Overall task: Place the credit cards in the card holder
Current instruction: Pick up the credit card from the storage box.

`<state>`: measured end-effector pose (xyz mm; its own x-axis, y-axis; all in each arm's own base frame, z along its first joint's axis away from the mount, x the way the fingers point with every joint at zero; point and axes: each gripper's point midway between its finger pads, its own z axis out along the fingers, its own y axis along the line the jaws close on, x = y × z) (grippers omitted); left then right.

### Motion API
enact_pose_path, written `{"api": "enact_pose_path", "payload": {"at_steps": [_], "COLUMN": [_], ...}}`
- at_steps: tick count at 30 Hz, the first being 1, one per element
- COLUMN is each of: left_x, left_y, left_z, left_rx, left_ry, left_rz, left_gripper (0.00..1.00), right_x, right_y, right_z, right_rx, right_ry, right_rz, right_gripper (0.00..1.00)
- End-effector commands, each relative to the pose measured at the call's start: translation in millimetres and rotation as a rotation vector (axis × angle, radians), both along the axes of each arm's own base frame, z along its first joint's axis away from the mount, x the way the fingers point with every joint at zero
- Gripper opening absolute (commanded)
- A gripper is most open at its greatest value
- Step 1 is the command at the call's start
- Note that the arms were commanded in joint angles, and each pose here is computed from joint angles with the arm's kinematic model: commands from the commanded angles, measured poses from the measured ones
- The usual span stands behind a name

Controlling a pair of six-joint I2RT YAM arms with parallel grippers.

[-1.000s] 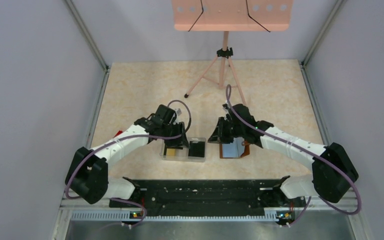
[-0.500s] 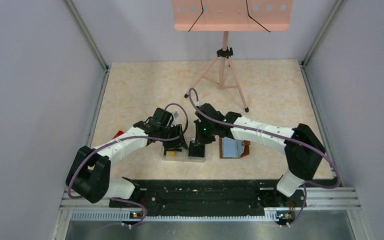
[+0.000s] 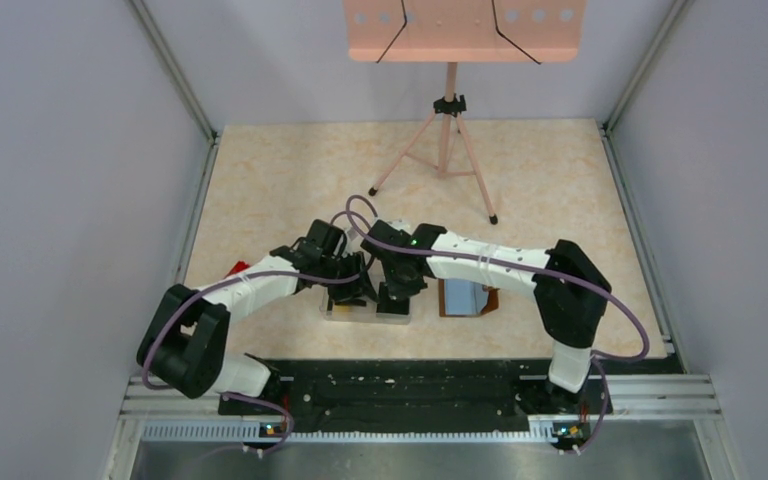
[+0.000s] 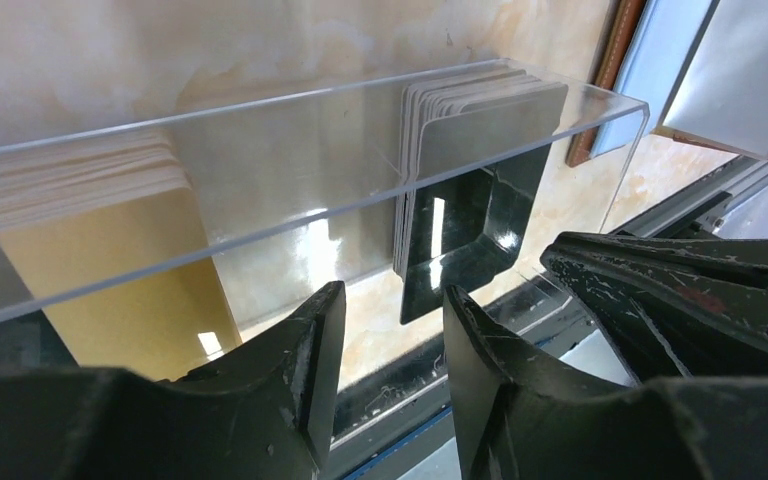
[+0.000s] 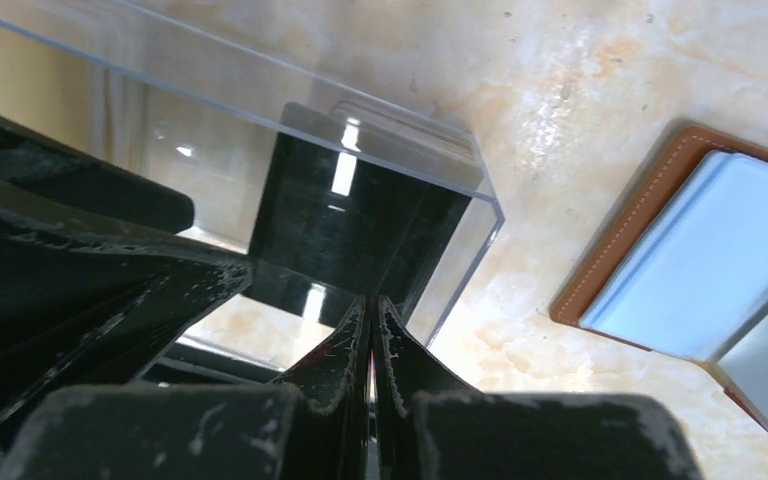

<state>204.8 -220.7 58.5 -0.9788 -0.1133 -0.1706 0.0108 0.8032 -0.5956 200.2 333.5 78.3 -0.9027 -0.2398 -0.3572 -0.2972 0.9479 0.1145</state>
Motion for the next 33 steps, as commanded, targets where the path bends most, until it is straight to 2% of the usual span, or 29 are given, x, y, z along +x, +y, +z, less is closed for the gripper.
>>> {"api": "enact_pose_path", "payload": {"at_steps": [1,19,23,25,28,33], "left_x": [6.6,4.1,4.0,4.3,5.4,8.2], "left_y": [-4.8,-13.2,-19.6,-22.1,-22.0,-19.2], "left_z": [0.2,-16.6,-11.3,-7.1,-1.7,9.6], "left_rx": [-0.027,-0.06,-0.109,-0.128,-0.127,-0.111], "left_ry": [-0.024,0.042,0.033,0.027,0.015,-0.015], "left_rz": [-0.005,-0.008,-0.017,-0.024,-0.03,-0.033], "left_gripper": [0.46,0.4,0.32,0.24,0.14,0.04], "right_x": [2.8,-8.1,-10.2,-9.8,-9.5,-9.5], "right_y": [-6.6,-5.5,-5.7,-5.7,-7.4,-7.7], "right_z": [2.6,-26.6,-31.5,-32.3,-32.4,-33.5], "right_rx": [-0.07,-0.089,-0.066,-0.05,-0.035,-0.02], "right_ry": [-0.026,0.061,0.087,0.092,0.1,0.11], "right_rz": [-0.012,-0.039,-0.045,-0.051,-0.057,-0.058], "right_gripper": [0.0,0.0,0.0,0.0,0.0,0.0]}}
